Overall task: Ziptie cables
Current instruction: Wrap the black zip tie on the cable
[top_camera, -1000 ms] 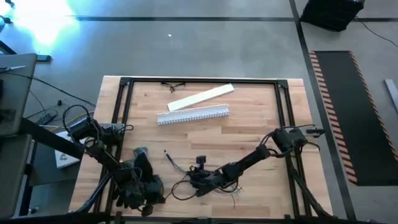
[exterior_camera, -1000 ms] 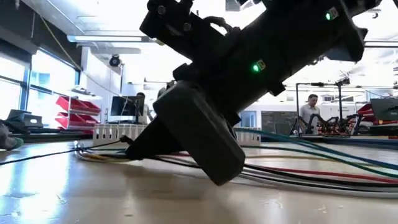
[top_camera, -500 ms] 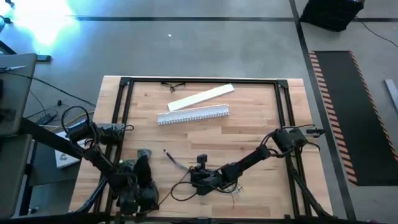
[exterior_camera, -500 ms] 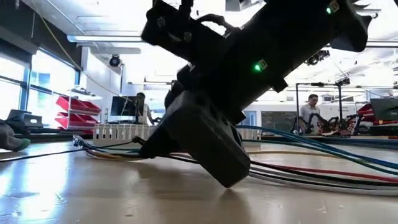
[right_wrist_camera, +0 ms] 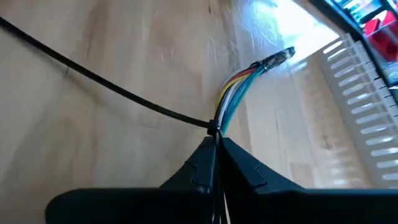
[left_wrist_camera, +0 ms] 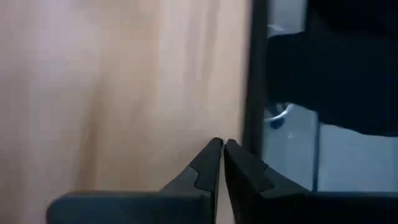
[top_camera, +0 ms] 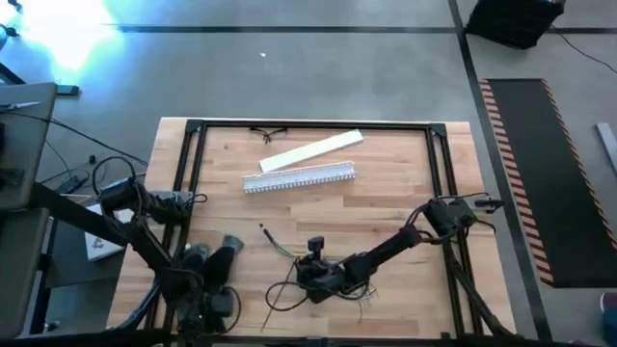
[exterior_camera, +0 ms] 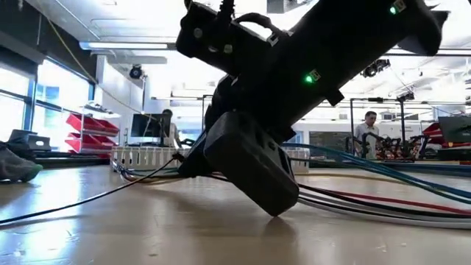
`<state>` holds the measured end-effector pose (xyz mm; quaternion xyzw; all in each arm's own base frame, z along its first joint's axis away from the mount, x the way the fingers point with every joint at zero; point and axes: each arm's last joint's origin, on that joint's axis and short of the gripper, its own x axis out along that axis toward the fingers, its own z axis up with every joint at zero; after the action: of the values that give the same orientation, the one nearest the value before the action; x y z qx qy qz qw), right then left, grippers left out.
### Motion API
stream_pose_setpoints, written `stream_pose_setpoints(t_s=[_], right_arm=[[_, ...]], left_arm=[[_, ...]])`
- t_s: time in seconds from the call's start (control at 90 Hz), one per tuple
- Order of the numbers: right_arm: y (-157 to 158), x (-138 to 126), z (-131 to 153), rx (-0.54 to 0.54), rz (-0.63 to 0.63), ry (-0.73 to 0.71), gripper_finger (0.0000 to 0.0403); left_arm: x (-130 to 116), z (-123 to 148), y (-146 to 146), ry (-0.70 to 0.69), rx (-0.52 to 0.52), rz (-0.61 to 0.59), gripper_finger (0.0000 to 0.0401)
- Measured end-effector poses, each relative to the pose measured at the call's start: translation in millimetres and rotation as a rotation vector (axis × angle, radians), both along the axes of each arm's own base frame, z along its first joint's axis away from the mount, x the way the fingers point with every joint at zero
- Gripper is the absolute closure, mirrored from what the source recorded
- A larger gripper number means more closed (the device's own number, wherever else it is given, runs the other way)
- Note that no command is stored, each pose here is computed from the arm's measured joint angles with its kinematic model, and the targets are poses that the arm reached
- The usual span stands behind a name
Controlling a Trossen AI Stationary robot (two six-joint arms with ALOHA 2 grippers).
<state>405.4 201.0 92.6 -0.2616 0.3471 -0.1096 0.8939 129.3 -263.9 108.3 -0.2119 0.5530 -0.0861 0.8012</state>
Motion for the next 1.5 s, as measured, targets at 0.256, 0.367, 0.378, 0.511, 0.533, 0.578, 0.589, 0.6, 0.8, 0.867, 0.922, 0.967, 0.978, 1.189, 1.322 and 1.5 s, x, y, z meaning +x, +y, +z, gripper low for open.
stream_pose_setpoints(t_s=[0.256,0.367,0.378,0.511,0.533,0.578,0.589,0.6,0.8,0.867,0.922,0.967,0.978,1.189,1.322,1.5], right_arm=[[4.9,-2.0,1.5,-0.021,-0.001,-0.019,0.0403],[5.8,-1.2,4.6,-0.034,0.032,-0.018,0.0403],[6.1,-1.0,4.9,-0.036,0.035,-0.02,0.0403],[9.3,-1.2,8.6,-0.031,0.047,-0.039,0.0403],[9.4,-0.9,9.5,-0.029,0.046,-0.044,0.0403],[10.5,-0.1,11.2,-0.019,0.046,-0.062,0.0403],[10.6,0.1,11.7,-0.017,0.046,-0.066,0.0403],[10.7,0.3,12.0,-0.014,0.046,-0.07,0.0403],[10.9,3.0,19.9,0.008,0.044,-0.116,0.0403],[10.7,3.1,22.7,0.014,0.037,-0.125,0.0403],[10.5,3.2,22.8,0.012,0.038,-0.125,0.0403],[10.5,3.3,22.9,0.011,0.041,-0.124,0.0403],[10.6,3.4,22.8,0.011,0.041,-0.125,0.0403],[11.1,4.4,24.0,0.027,0.039,-0.143,0.0403],[11.0,4.9,24.5,0.031,0.039,-0.148,0.0403],[11.4,5.0,24.8,0.036,0.043,-0.147,0.0403]], left_arm=[[33.0,-0.9,30.7,-0.496,0.217,0.416,0.0383],[51.2,-5.4,45.9,-0.565,0.161,0.439,0.0365],[53.5,-4.9,47.3,-0.575,0.153,0.444,0.0363],[69.4,-9.5,66.1,-0.606,0.097,0.424,0.0334],[73.1,-8.2,68.5,-0.613,0.079,0.422,0.033],[81.2,-6.4,72.2,-0.627,0.05,0.419,0.0322],[82.8,-6.4,72.9,-0.629,0.048,0.415,0.032],[84.2,-6.9,73.9,-0.629,0.049,0.411,0.0318],[105.3,-7.9,88.9,-0.648,0.013,0.369,0.0298],[107.2,-12.0,94.8,-0.631,0.044,0.375,0.0297],[109.4,-10.1,95.9,-0.651,0.043,0.371,0.0297],[111.2,-7.1,95.6,-0.671,0.029,0.373,0.0297],[111.5,-6.8,95.6,-0.673,0.027,0.373,0.0297],[117.8,-1.3,96.6,-0.726,0.05,0.331,0.0298],[120.6,0.6,96.3,-0.744,0.085,0.302,0.032],[120.8,1.2,94.8,-0.755,0.118,0.272,0.0391]])
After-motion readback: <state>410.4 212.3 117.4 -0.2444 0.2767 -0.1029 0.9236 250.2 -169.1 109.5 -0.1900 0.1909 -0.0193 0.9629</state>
